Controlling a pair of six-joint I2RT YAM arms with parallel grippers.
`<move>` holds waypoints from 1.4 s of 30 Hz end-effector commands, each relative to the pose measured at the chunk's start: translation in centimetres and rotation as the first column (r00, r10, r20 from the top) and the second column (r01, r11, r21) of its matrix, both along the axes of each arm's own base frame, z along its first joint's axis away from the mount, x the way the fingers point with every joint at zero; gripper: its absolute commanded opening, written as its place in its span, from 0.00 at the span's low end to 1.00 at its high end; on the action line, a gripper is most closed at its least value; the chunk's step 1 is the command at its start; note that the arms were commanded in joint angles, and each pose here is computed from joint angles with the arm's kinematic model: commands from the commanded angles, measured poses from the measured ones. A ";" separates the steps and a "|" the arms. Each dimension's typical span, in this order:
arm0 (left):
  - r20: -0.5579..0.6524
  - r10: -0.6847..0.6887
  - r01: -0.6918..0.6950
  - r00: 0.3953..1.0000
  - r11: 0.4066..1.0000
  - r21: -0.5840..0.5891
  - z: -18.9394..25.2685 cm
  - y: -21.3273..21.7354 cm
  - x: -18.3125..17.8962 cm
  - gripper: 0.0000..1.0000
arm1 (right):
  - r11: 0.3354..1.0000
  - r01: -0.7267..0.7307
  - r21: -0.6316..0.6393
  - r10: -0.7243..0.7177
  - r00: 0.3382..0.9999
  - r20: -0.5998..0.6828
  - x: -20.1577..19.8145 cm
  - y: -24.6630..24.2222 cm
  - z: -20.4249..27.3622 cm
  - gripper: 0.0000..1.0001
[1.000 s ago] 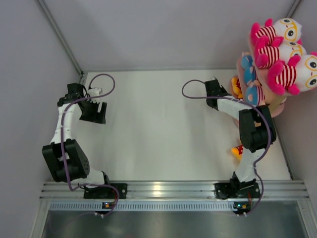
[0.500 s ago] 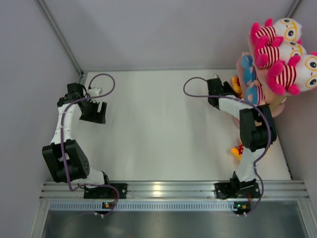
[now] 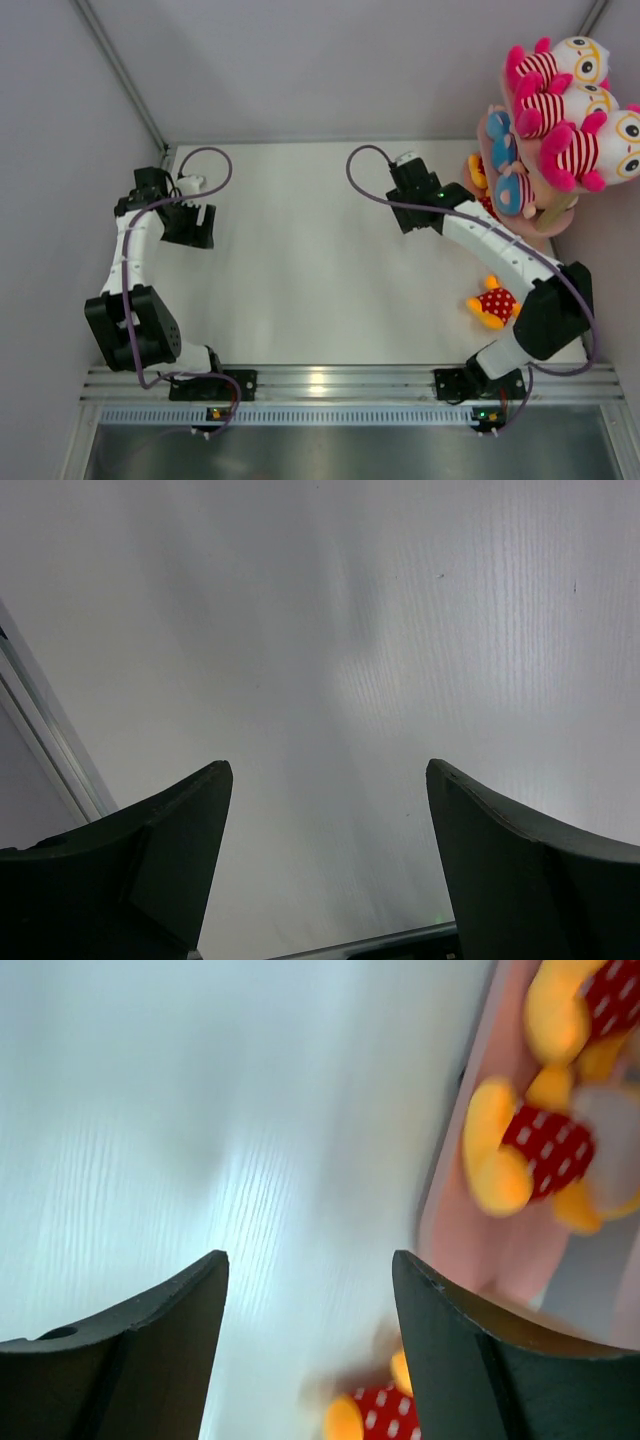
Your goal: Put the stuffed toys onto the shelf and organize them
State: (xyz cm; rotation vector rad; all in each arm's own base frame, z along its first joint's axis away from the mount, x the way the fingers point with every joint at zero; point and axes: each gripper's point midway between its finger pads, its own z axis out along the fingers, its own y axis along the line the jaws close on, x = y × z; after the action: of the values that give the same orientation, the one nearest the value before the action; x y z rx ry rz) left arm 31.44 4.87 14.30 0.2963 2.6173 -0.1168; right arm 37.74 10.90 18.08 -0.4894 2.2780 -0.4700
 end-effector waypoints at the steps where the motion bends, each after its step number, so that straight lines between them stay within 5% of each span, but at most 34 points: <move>1: 0.063 -0.017 0.018 0.998 1.000 -0.016 2.0 -0.5 0.1 0.85 | 0.958 0.255 0.133 -0.191 0.908 -0.372 -10.6 -2.1 -3.0 0.67; 7: 0.060 -0.034 0.037 0.998 0.998 -0.050 1.8 -0.9 0.8 0.84 | 0.895 0.444 -0.034 -0.378 0.717 -0.586 -19.9 -7.4 -6.0 0.68; 17: 0.093 -0.095 0.102 0.991 0.992 -0.069 2.4 -1.6 1.6 0.84 | 0.796 0.564 -0.221 -0.561 0.548 -0.621 -20.4 -11.2 -8.6 0.67; 27: 0.091 -0.109 0.115 0.990 0.992 -0.054 2.5 -1.4 1.4 0.85 | 0.755 0.544 -0.366 -0.637 0.477 -0.606 -19.5 -12.5 -13.3 0.60; 30: 0.091 -0.126 0.132 0.988 0.989 -0.062 2.7 -1.6 1.3 0.85 | 0.753 0.547 -0.366 -0.641 0.486 -0.594 -19.4 -12.9 -14.4 0.42; 34: 0.091 -0.118 0.124 0.989 0.991 -0.059 2.8 -1.5 1.3 0.85 | 0.751 0.542 -0.376 -0.651 0.517 -0.556 -18.0 -13.4 -13.6 0.00; 38: 0.092 -0.117 0.123 0.989 0.990 -0.066 2.7 -1.6 1.2 0.85 | 0.804 0.564 -0.190 -0.547 0.574 -0.610 -16.3 -9.3 -12.7 0.00; 42: 0.093 -0.104 0.111 0.990 0.992 -0.067 2.9 -1.5 1.4 0.85 | 0.894 0.415 0.171 -0.224 0.742 -0.632 -12.8 3.4 -10.6 0.00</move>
State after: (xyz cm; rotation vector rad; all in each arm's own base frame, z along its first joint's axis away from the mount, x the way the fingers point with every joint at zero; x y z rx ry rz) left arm 32.20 3.36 15.54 0.4073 2.5472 -0.2220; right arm 20.79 3.75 4.98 0.0308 3.1791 -0.6452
